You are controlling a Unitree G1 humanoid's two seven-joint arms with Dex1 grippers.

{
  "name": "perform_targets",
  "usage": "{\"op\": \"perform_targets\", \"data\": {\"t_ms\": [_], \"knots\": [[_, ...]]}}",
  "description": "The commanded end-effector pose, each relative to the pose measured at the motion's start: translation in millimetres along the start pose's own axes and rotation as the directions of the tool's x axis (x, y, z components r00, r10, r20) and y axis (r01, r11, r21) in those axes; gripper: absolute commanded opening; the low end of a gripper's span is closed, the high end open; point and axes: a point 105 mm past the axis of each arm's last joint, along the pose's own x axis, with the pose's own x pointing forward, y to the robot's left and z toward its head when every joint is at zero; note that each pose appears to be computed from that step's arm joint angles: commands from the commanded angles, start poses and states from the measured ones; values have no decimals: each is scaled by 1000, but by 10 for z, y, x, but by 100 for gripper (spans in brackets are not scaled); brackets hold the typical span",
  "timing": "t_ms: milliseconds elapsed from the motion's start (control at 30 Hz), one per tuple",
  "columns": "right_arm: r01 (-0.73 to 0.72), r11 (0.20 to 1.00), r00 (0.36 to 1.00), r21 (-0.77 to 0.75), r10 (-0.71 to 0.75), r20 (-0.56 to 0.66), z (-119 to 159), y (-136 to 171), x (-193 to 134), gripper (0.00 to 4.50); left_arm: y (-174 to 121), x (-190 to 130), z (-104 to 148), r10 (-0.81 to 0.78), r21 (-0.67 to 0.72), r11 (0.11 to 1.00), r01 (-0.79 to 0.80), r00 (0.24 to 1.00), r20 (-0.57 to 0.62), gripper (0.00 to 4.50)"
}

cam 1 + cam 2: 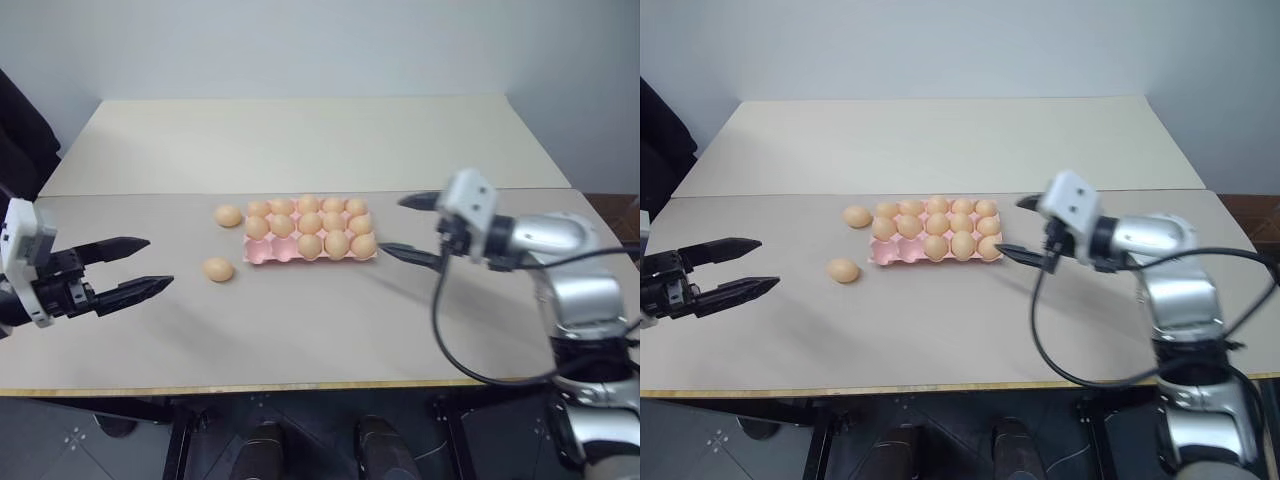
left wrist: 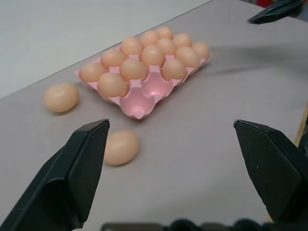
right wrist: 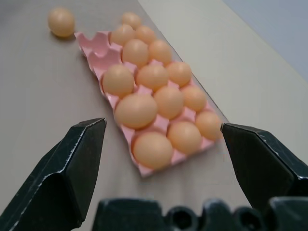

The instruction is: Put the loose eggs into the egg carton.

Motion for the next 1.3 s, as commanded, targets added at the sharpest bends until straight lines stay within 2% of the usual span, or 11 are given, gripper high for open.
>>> {"op": "perform_targets", "data": {"t_ms": [33, 133, 367, 600, 767, 967, 1067, 1267, 1300], "knots": [[-12, 999, 1000, -31, 12, 17, 38, 79, -251, 442, 19, -135, 41, 26, 21, 999, -26, 1000, 2, 450], [-44, 999, 999, -1, 44, 2, -20, 160, -316, 442, -1, -148, 8, 25, 17, 1000, -25, 1000, -4, 450], [-67, 998, 997, 13, 67, 31, 32, 174, -283, 442, 16, 5, -26, 40, 28, 999, -40, 999, -2, 450], [-83, 997, 995, -2, 83, 53, 114, 165, -248, 442, 130, 472, -260, 62, 52, 997, -60, 998, -34, 450], [-86, 996, 994, -19, 87, 63, 172, 156, -231, 442, 304, 834, -443, 133, 38, 991, -131, 990, -53, 450], [-95, 995, 993, -22, 97, 61, 201, 177, -279, 442, 344, 1030, -682, 127, 28, 992, -124, 984, -129, 450], [-93, 995, 994, -20, 94, 62, 212, 177, -290, 447, 361, 1079, -734, 134, 30, 991, -131, 980, -149, 387], [-90, 996, 994, -15, 91, 60, 212, 174, -311, 447, 389, 1109, -712, 133, 13, 991, -132, 984, -119, 194], [-90, 996, 994, -16, 91, 59, 212, 172, -313, 447, 394, 1101, -709, 136, 14, 991, -136, 984, -118, 194]]}}
